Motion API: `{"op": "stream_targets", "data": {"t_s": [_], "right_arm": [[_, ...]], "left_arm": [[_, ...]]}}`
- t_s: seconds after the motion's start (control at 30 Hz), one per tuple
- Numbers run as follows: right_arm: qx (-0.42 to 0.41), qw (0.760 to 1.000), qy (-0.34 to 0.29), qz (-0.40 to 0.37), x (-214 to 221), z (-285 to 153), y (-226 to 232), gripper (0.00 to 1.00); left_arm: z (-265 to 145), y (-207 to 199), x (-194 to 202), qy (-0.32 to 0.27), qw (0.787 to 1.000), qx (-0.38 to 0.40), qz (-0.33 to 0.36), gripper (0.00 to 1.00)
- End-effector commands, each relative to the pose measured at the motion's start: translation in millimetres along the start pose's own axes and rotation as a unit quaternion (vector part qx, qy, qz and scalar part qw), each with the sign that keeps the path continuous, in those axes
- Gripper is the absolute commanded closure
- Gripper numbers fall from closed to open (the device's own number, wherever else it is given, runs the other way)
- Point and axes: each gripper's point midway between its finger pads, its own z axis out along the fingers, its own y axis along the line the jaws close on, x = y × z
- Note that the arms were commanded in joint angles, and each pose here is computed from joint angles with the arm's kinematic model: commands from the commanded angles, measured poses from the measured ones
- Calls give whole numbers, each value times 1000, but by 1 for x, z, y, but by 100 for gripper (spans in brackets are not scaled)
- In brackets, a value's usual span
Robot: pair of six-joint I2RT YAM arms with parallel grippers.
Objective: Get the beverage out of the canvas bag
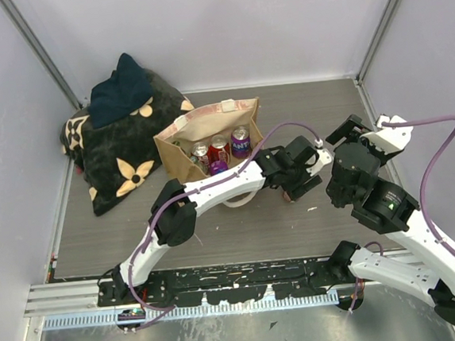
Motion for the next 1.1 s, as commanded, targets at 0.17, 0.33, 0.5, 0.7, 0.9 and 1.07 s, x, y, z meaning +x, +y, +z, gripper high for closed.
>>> {"op": "stream_targets", "data": {"t_s": [0.17, 0.33, 0.5, 0.7, 0.9, 1.07], "right_arm": [[-21, 999, 9, 29, 0, -2, 8, 24], [-32, 999, 19, 19, 8, -2, 13, 24], [-36, 999, 23, 1, 12, -2, 18, 24], [-33, 999, 4, 16, -12, -1, 17, 24], [-53, 998, -34, 33, -54, -2, 23, 24], [-115, 993, -26, 8, -56, -4, 58, 30]], "left_arm": [[15, 13, 7, 2, 1000, -30, 11, 78], [22, 12, 18, 12, 999, -31, 8, 0], [1, 17, -7, -17, 999, -38, 10, 2], [-69, 35, -66, -97, 994, -54, 17, 2], [-169, 52, -108, -186, 979, -82, 24, 2], [-227, 71, -97, -213, 966, -145, 13, 2]]}}
